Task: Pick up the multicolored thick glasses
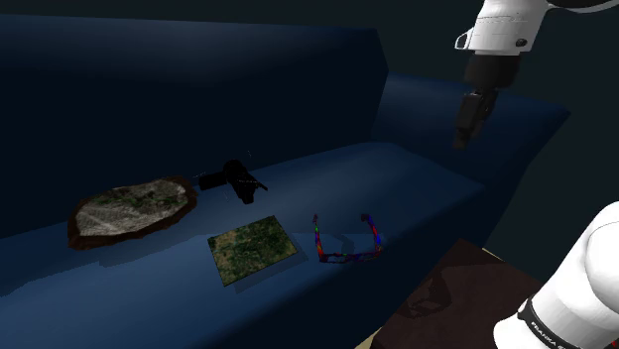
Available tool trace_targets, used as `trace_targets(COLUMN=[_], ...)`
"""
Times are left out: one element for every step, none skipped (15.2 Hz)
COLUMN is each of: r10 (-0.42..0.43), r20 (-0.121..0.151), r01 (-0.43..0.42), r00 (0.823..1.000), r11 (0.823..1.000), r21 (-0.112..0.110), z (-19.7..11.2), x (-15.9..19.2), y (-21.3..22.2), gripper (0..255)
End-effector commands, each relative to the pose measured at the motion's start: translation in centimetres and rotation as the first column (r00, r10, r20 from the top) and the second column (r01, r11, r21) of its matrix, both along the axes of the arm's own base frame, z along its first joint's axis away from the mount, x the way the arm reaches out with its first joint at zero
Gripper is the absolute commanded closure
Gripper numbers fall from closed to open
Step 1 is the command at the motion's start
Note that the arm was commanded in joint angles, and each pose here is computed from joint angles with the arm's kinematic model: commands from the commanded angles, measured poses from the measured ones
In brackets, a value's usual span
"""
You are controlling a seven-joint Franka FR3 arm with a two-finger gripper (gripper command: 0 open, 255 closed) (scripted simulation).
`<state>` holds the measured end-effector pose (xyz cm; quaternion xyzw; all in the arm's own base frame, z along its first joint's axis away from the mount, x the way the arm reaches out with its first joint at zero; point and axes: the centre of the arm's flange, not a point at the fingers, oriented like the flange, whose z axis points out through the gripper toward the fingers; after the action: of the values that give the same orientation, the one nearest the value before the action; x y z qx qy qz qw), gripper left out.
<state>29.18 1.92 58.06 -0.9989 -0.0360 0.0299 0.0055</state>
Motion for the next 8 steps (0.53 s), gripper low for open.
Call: trace_targets(r10=[0.000, -0.029, -0.058, -0.086, -0.115, -0.144, -0.172, -0.201], r20=[0.000, 0.007, 0.013, 0.019, 0.026, 0.032, 0.038, 0.044], r01=[0.000, 0.029, 0.058, 0.086, 0.115, 0.143, 0.171, 0.200], r00=[1.000, 1.000, 0.998, 0.996, 0.993, 0.989, 0.984, 0.979], r11=[1.000, 1.000, 0.998, 0.996, 0.993, 0.989, 0.985, 0.979], r21=[0.000, 0.004, 0.008, 0.012, 0.017, 0.021, 0.026, 0.031], z=[0.0, -1.2, -2.3, -3.5, -4.7, -5.8, -7.0, -8.1], x=[0.0, 0.2, 0.4, 0.7, 0.9, 1.2, 1.5, 1.8], y=[0.0, 0.4, 0.8, 1.3, 1.7, 2.1, 2.5, 2.9], gripper=[0, 0, 0, 0, 0, 0, 0, 0])
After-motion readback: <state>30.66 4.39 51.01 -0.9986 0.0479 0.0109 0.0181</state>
